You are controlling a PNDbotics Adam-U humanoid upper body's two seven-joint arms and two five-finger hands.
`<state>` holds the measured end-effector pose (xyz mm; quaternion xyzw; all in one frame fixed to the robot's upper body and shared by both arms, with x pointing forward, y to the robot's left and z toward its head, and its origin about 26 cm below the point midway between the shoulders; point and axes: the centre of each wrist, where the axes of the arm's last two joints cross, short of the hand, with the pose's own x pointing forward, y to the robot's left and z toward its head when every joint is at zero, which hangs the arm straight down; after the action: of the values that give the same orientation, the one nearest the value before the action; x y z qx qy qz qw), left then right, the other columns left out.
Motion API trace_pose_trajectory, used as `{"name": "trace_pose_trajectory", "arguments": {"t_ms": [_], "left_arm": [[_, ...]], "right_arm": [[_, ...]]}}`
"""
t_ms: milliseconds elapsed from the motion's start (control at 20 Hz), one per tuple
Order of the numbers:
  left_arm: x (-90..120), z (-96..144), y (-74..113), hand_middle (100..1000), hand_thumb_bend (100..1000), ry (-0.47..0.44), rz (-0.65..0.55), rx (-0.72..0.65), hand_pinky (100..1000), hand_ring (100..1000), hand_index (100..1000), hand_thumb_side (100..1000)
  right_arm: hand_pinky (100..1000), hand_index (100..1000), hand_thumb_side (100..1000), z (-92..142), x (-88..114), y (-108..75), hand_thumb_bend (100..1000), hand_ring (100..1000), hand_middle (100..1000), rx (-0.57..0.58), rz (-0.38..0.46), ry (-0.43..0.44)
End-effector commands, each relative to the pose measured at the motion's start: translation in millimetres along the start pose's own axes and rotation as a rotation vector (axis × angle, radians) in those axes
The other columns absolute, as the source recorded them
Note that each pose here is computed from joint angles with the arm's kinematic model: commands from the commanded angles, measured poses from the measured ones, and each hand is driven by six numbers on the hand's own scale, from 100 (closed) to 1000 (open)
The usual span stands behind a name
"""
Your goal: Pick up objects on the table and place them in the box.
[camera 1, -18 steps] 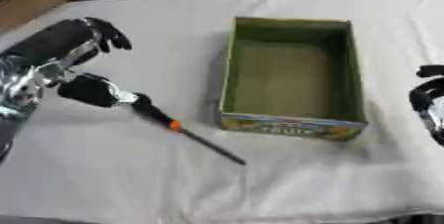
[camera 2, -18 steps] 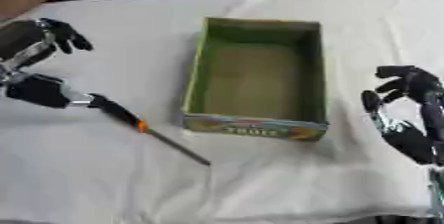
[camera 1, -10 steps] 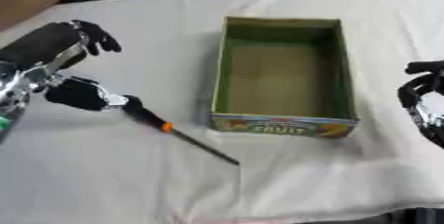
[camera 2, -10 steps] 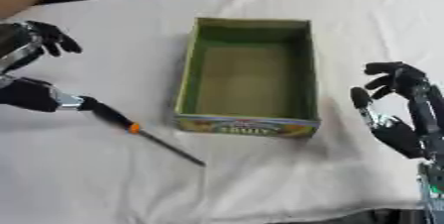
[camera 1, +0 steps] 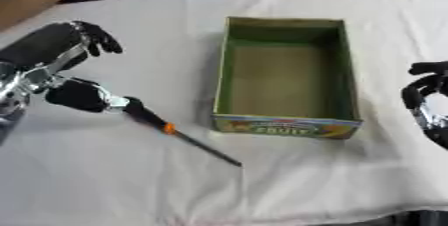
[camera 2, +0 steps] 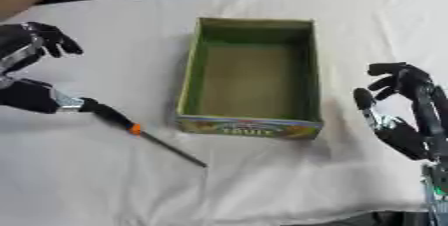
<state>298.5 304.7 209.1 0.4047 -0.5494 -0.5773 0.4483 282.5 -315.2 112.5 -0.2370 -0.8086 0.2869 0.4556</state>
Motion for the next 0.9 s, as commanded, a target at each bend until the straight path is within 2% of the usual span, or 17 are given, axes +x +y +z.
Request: {"name": "trace_pose_trajectory", "arguments": {"t_ms": [50,500,900], "left_arm": [[-2,1,10.0,676,910,-0.016,-0.054,-0.023,683,695,764,529],[-3,-11,1.6,673,885,-0.077,-0.086,-0.129,686,694,760,518],[-4,-18,-4.5,667,861,-0.106,-0.083,-0.163,684,693,757,514]], "right_arm": [[508,782,664,-1,4,-5.4,436,591,670,-0.001,0.016,-0.020],[508,782,665,-1,5,-5.0,435,591,670,0.004,0.016,-0.023],[508,782,665,-1,5,-4.7,436,591,670,0.006,0.015,-0.023]]}}
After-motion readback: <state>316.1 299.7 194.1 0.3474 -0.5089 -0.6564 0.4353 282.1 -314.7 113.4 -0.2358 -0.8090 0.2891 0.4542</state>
